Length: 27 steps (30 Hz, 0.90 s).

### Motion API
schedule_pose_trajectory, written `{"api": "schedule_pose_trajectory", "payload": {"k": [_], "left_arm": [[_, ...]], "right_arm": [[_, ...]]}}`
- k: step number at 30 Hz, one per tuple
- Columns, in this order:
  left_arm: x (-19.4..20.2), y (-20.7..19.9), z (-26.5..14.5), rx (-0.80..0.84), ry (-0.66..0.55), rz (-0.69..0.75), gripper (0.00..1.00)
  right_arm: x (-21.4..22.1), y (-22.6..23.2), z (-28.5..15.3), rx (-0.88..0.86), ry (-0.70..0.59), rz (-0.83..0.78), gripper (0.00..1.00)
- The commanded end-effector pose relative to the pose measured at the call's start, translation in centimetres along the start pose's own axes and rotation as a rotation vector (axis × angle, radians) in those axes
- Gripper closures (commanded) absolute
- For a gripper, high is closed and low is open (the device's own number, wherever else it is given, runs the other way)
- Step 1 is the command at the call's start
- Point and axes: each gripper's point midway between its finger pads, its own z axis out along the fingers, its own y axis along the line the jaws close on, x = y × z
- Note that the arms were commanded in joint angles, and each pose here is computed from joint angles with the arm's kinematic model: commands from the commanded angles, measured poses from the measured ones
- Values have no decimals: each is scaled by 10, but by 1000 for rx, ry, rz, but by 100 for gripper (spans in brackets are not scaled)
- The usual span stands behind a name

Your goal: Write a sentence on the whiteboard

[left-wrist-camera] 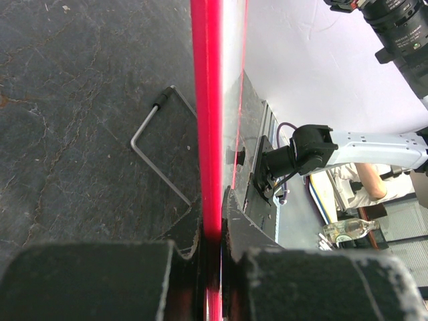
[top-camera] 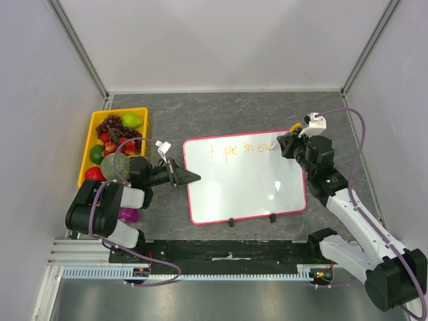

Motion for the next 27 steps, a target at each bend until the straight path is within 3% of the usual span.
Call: {"api": "schedule_pose_trajectory", "payload": {"k": [1,16,27], "left_arm": [[-3,20,2,-67,-28,121,98],[-4,21,2,-69,-31,122,98],[-4,21,2,-69,-30,121,98]], "right_arm": [[27,-18,-4,60,80,-31,100],[2,-24,-9,119,4,-28,100],[-44,-6,-13,72,-88,-19,100]]}}
